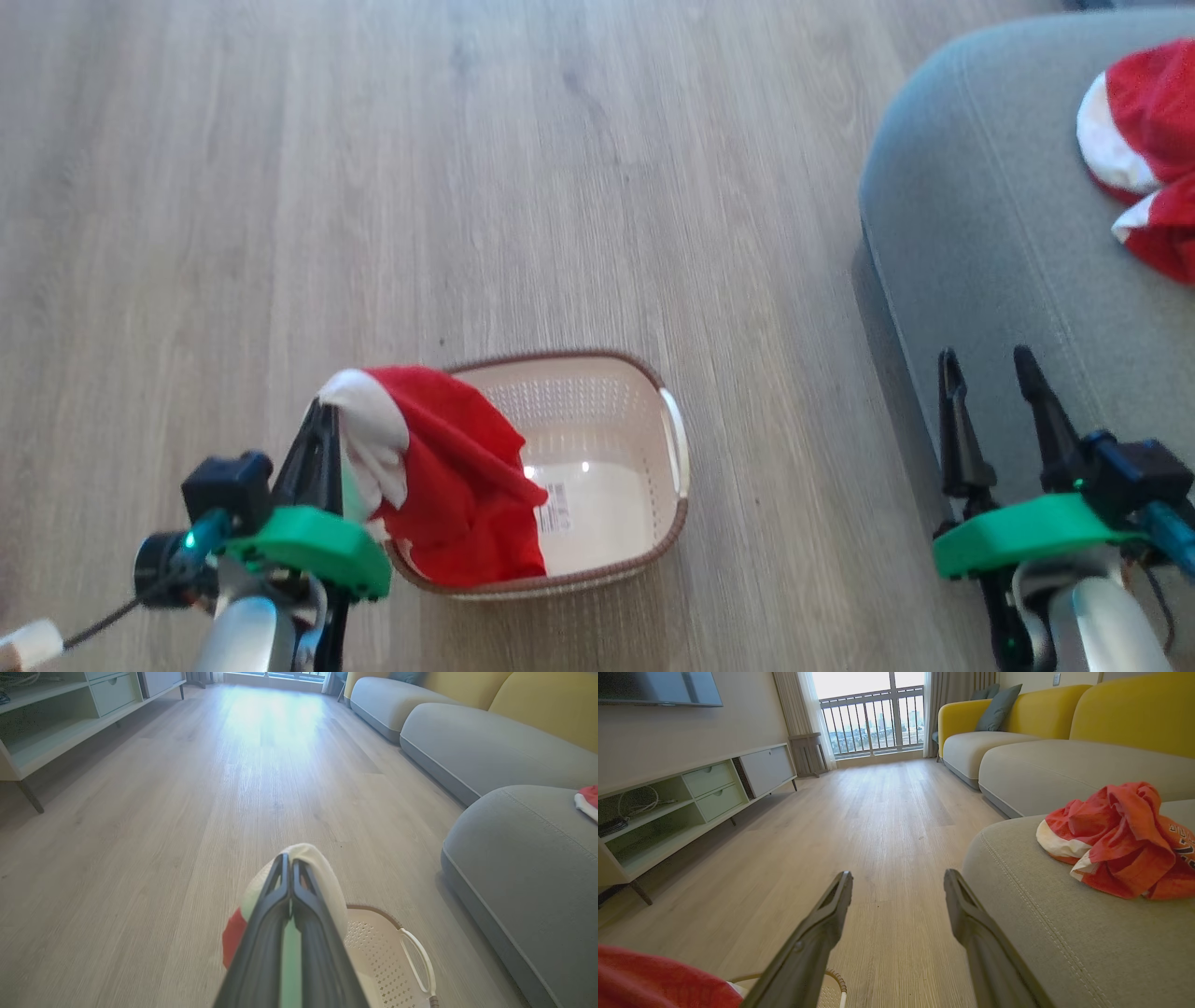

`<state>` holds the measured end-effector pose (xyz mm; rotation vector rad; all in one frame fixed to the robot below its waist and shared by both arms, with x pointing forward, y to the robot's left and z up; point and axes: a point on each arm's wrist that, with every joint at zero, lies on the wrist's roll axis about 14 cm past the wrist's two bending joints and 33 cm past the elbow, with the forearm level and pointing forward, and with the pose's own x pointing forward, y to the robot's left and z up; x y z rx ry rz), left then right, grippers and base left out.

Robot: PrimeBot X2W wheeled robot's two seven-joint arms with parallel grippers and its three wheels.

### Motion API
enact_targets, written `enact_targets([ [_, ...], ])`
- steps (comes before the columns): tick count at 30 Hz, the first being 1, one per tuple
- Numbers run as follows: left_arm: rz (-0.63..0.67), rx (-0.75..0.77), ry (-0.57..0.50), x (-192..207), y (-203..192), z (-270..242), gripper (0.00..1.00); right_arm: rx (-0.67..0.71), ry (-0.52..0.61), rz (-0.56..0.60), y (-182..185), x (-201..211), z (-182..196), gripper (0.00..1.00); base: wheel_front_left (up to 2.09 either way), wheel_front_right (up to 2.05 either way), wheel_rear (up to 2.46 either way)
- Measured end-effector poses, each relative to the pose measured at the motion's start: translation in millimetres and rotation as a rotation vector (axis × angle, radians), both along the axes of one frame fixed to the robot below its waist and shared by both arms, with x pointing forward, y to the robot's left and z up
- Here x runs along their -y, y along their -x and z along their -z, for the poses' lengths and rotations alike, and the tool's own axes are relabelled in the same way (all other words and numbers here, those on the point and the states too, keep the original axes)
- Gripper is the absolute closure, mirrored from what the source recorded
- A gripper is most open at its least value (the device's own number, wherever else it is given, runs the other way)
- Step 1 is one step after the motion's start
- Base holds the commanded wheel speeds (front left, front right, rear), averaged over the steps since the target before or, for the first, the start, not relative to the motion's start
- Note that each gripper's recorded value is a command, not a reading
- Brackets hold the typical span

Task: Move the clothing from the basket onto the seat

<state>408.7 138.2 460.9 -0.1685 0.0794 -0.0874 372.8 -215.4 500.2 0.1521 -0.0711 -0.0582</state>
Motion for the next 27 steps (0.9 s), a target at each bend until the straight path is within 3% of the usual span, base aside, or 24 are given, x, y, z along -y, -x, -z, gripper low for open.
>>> enact_targets([
  [10,-0.046,0.048,-0.021,-19.3,27.2,-21.7,1.0,0.0,0.019,-0.05,16.5,-14.4,-0.7,0.0,0.0,0.0,0.0],
  [27,-0.044,0.057,-0.025,-18.7,31.2,-26.8,1.0,-0.026,0.024,-0.071,17.2,-19.3,7.1,0.0,0.0,0.0,0.0],
])
